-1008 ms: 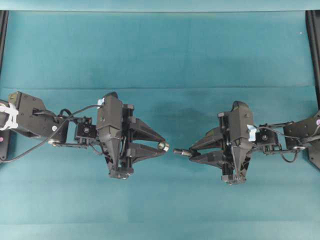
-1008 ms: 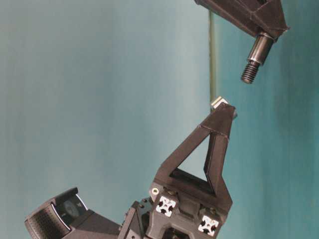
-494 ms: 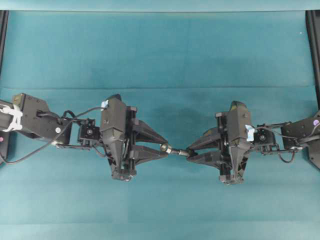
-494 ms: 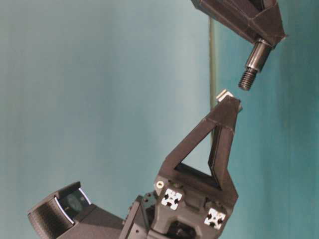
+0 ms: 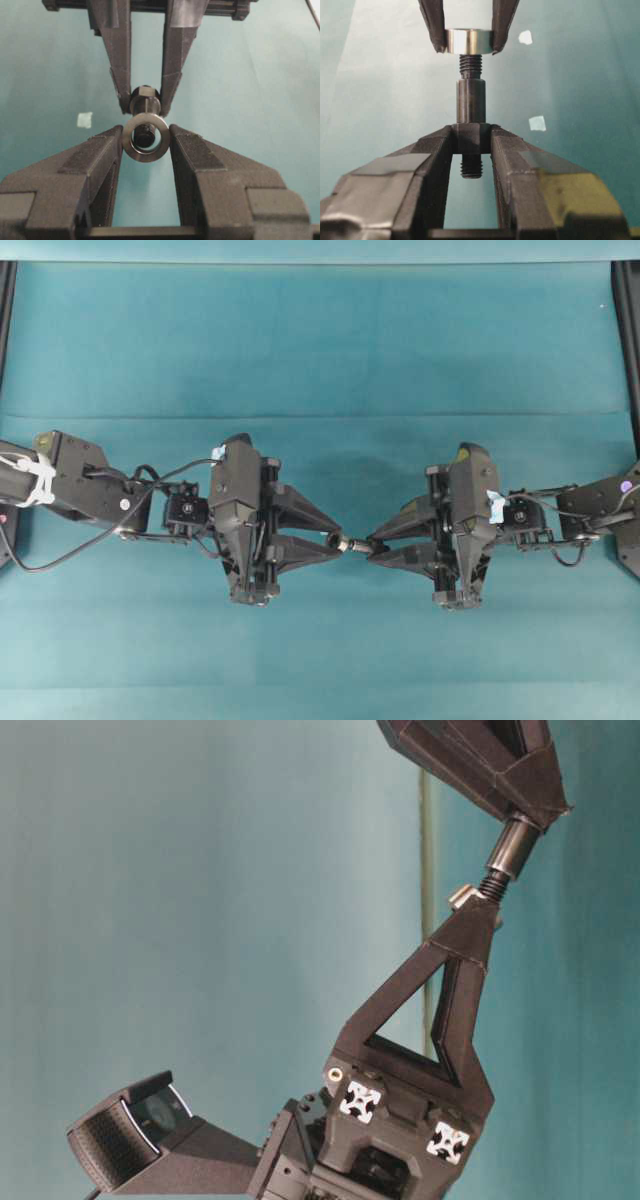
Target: Insert the washer onto the shaft with both hands.
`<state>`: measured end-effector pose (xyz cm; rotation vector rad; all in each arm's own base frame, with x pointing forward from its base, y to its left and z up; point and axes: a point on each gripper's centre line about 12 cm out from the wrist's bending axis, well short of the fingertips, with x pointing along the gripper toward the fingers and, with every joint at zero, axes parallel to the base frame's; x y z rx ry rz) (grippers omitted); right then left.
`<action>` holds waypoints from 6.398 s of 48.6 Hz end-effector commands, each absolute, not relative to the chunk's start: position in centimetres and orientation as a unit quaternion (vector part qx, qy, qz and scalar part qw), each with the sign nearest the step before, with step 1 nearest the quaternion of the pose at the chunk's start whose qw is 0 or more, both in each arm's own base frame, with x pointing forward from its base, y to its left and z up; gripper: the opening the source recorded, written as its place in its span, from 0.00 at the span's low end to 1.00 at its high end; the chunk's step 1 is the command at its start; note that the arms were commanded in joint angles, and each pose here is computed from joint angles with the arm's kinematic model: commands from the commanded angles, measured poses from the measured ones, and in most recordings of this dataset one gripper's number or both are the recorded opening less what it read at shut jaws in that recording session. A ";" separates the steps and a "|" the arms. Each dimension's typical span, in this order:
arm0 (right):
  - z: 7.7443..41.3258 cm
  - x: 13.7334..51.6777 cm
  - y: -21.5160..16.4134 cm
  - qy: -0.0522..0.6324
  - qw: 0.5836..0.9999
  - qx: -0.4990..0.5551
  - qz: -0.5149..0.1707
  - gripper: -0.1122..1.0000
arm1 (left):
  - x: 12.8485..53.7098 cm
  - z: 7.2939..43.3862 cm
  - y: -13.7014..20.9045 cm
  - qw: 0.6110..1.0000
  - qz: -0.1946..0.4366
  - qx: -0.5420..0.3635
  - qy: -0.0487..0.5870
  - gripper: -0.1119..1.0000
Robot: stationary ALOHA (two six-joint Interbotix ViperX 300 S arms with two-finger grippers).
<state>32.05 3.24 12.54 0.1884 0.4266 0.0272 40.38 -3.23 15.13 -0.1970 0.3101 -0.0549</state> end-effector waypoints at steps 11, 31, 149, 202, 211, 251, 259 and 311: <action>13.4 32.9 3.4 0.191 0.977 0.098 0.016 0.10 | 41.0 15.6 -3.5 0.984 -0.031 -0.099 0.145 0.43; 13.4 33.4 3.4 0.189 0.977 0.096 0.016 0.10 | 41.9 15.3 -3.6 0.984 -0.031 -0.097 0.148 0.43; 13.4 33.7 3.4 0.192 0.977 0.096 0.015 0.10 | 41.5 17.1 -3.2 0.968 -0.017 -0.085 0.234 0.87; 13.3 33.6 3.4 0.197 0.976 0.094 0.016 0.10 | 31.7 20.0 -2.5 0.955 -0.012 -0.078 0.284 0.86; 13.3 33.6 3.4 0.197 0.976 0.094 0.016 0.10 | 31.6 19.9 -2.5 0.954 -0.011 -0.078 0.290 0.86; 13.2 33.6 3.4 0.198 0.976 0.093 0.016 0.10 | 31.6 19.8 -2.5 0.953 -0.011 -0.079 0.291 0.86; 13.1 33.6 3.4 0.203 0.975 0.093 0.016 0.10 | 31.6 19.8 -2.5 0.953 -0.011 -0.079 0.291 0.86; 13.2 33.7 3.4 0.202 0.975 0.093 0.016 0.10 | 31.6 19.7 -2.5 0.953 -0.011 -0.079 0.292 0.86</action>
